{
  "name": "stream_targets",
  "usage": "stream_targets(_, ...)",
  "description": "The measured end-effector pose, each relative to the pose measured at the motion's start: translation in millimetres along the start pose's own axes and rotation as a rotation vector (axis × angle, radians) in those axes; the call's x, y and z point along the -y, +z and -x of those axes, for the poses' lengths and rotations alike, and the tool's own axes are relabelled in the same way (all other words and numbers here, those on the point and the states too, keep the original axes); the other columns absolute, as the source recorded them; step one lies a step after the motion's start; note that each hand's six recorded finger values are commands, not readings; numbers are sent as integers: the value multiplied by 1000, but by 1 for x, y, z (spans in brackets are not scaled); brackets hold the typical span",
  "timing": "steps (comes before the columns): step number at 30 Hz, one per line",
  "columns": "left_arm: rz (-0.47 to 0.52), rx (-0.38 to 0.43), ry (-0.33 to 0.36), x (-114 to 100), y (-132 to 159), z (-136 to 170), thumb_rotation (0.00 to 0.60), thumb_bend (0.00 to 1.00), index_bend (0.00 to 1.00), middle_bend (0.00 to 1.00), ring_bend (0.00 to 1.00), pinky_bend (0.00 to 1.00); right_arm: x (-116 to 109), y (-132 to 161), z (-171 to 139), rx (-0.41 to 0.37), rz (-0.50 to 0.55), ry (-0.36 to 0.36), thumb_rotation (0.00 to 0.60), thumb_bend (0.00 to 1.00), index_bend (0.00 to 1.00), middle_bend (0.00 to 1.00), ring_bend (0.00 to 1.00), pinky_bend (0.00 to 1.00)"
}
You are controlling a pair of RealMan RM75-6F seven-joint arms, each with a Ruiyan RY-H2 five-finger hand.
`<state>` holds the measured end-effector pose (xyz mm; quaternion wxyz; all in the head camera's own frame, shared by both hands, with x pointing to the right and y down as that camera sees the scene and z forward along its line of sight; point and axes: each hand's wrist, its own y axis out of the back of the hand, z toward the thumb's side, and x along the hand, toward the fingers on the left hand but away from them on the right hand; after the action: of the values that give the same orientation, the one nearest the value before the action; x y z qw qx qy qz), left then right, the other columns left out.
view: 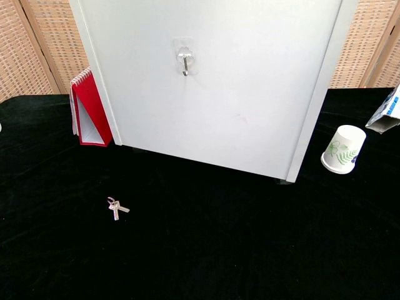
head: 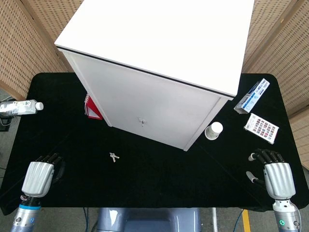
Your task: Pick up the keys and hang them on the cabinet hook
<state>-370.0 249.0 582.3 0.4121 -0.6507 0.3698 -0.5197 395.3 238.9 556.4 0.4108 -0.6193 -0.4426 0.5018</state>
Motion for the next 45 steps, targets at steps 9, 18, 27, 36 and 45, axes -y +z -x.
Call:
stream_targets(9, -16, 4, -87, 5, 0, 1, 600, 136, 0, 0, 0, 0, 3, -3, 0, 24, 21, 77, 600, 132, 0, 0, 0, 0)
stream_targets(18, -16, -8, -113, 11, -2, -7, 600, 137, 0, 0, 0, 0, 1, -6, 2, 39, 36, 70, 600, 132, 0, 0, 0, 0)
stream_targets(27, -70, -12, -117, 22, 4, -44, 600, 231, 265, 638, 753, 660, 4, -6, 3, 38, 46, 84, 600, 132, 0, 0, 0, 0)
stream_targets(36, -65, -17, -258, 61, 23, -98, 600, 341, 543, 885, 926, 836, 2, -7, 4, 37, 55, 82, 600, 132, 0, 0, 0, 0)
stream_targets(45, -93, -2, -333, 93, 53, -130, 600, 340, 534, 898, 934, 844, 0, -8, 4, 38, 68, 74, 600, 132, 0, 0, 0, 0)
